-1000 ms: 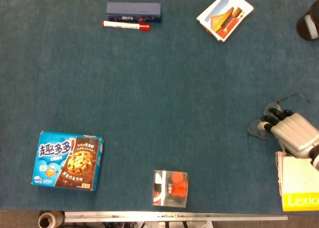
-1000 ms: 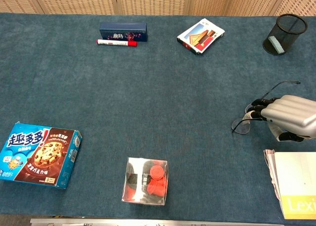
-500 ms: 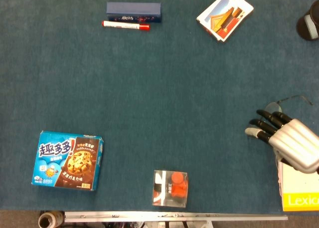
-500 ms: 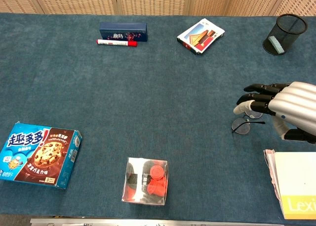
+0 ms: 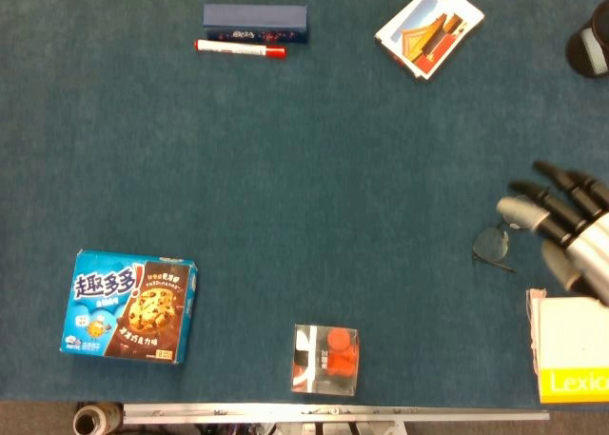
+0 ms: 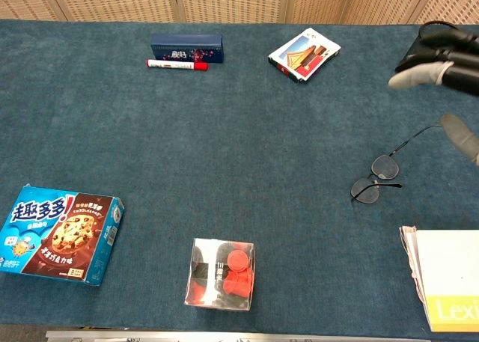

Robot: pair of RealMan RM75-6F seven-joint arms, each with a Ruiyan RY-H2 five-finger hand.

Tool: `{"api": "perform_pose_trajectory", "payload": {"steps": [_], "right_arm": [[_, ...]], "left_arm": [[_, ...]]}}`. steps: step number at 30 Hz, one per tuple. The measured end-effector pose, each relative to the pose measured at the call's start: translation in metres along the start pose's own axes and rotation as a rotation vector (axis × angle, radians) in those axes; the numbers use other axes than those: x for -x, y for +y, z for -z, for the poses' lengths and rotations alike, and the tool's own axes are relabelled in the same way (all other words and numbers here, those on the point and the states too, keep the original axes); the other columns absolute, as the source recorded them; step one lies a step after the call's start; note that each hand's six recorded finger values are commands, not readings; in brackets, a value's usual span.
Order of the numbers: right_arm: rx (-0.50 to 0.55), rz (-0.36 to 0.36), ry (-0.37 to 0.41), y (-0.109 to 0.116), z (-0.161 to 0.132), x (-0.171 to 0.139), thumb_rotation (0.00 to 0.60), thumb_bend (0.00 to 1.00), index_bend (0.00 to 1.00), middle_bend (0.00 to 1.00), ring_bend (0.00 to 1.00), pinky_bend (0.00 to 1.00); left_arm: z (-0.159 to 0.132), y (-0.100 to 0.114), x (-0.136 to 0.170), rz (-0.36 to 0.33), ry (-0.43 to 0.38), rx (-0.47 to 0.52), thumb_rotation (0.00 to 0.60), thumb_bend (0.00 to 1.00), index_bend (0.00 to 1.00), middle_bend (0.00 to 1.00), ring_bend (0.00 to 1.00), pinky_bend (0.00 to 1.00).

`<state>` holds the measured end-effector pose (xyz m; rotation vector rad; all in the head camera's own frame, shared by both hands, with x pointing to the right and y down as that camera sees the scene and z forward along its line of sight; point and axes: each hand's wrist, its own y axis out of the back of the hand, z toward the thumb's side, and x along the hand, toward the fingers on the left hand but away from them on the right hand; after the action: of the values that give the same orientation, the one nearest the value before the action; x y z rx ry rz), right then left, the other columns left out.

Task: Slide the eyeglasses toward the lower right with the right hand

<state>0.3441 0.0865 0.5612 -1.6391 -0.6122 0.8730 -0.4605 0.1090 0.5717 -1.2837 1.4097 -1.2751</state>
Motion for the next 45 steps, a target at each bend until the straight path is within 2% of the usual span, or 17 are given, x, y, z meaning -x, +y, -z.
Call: {"api": "perform_pose_trajectory", "payload": {"steps": [2, 5, 10, 29, 45], "right_arm": [[-0.024, 0.071, -0.031, 0.007, 0.009, 0.003, 0.600, 0.28, 0.17, 0.20, 0.07, 0.21], [-0.059, 0.136, -0.073, 0.011, 0.023, 0.007, 0.600, 0.25, 0.16, 0.20, 0.07, 0.21], [-0.097, 0.166, -0.121, 0.007, 0.044, 0.012, 0.600, 0.25, 0.16, 0.20, 0.07, 0.21], [-0.200, 0.113, -0.224, -0.026, 0.108, 0.014, 0.600, 0.25, 0.16, 0.20, 0.07, 0.21], [-0.214, 0.037, -0.271, -0.055, 0.129, 0.014, 0.600, 0.25, 0.16, 0.20, 0.07, 0.21]], "left_arm": [[0.000, 0.000, 0.000, 0.000, 0.001, 0.000, 0.600, 0.22, 0.42, 0.29, 0.30, 0.46], [0.000, 0.000, 0.000, 0.001, 0.001, 0.001, 0.600, 0.22, 0.42, 0.29, 0.30, 0.46], [0.000, 0.001, 0.000, -0.003, 0.001, 0.003, 0.600, 0.22, 0.42, 0.29, 0.30, 0.46], [-0.001, 0.000, 0.000, -0.003, -0.001, 0.001, 0.600, 0.22, 0.42, 0.29, 0.30, 0.46], [-0.001, 0.000, 0.000, 0.000, -0.001, -0.001, 0.600, 0.22, 0.42, 0.29, 0.30, 0.46]]}}
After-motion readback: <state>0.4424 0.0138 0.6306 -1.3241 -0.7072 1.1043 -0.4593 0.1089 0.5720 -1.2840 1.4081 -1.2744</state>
